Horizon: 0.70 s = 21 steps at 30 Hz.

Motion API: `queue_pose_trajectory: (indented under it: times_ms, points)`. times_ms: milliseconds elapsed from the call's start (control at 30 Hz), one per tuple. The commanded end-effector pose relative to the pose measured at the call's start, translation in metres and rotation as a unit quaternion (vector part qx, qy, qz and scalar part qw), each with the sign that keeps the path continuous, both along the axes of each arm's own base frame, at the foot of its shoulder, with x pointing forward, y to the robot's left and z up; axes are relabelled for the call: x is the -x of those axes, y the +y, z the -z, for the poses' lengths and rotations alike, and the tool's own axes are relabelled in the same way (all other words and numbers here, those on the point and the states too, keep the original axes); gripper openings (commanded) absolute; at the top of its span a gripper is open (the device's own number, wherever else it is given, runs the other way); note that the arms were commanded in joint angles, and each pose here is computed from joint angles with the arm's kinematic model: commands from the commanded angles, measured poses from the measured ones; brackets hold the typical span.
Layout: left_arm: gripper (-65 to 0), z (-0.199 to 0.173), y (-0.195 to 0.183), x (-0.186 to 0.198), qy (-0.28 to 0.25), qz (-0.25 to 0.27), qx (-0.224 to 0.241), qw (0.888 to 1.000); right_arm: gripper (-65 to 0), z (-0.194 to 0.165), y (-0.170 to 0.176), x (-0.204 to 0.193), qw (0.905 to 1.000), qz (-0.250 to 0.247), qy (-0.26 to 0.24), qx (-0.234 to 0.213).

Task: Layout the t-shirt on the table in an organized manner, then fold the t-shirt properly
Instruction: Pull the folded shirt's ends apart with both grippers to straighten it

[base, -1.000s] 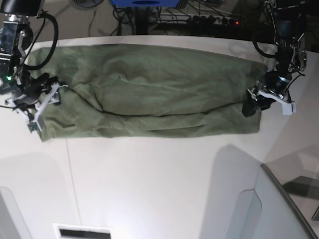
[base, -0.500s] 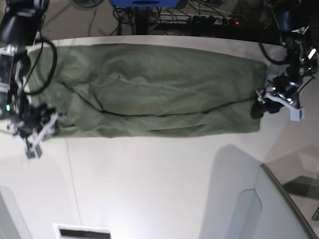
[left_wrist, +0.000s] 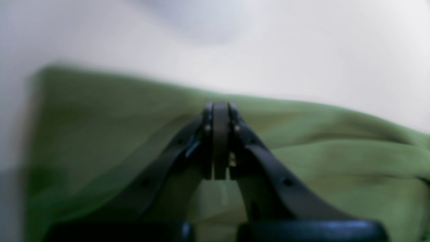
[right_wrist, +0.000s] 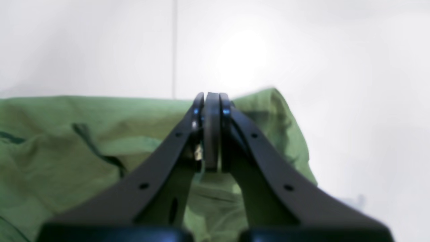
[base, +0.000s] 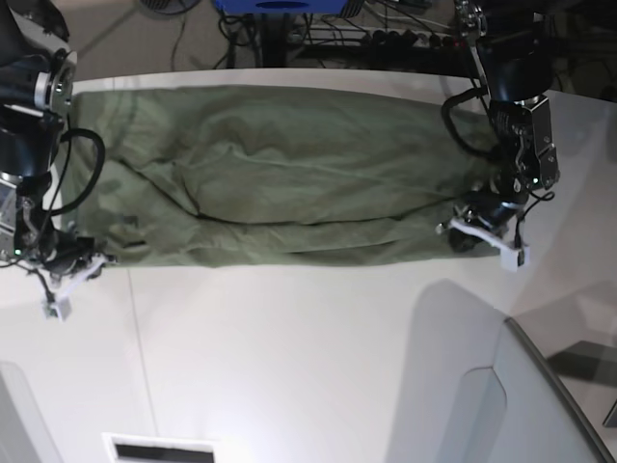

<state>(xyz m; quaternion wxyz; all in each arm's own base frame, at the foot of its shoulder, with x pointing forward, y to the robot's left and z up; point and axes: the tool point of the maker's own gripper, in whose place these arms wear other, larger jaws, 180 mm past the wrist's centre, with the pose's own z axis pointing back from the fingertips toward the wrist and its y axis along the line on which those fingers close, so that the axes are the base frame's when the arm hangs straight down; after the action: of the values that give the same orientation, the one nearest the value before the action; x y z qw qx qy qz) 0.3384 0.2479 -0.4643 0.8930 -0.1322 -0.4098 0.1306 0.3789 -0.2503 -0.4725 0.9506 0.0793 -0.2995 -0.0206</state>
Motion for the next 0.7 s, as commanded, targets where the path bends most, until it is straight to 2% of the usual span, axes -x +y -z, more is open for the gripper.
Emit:
queue_pose_trajectory:
  times_ms: [0, 67, 267, 433, 667]
  points:
    - [-65.0, -0.012, 0.005, -0.011, -0.026, 0.001, -0.006, 1.0, -65.0, -0.019, -0.011, -0.02, 0.9994, 0.008, -0.034, 0.003]
    - [-65.0, -0.003, 0.007, -0.005, -0.013, -0.001, -0.009, 1.0, -65.0, -0.016, -0.021, -0.016, 0.9994, 0.016, -0.031, 0.006]
    - [-65.0, 0.005, 0.011, 0.003, 0.003, 0.002, -0.022, 1.0, -65.0, -0.005, -0.022, -0.012, 0.9989, 0.03, -0.035, -0.003]
    - [-65.0, 0.008, 0.013, 0.004, 0.012, 0.013, -0.041, 0.999, -65.0, 0.004, -0.048, -0.005, 0.9952, 0.092, -0.025, 0.024]
    - [-65.0, 0.009, 0.014, 0.006, 0.014, 0.013, -0.043, 0.999, -65.0, 0.006, -0.064, -0.002, 0.9907, 0.126, -0.025, 0.043]
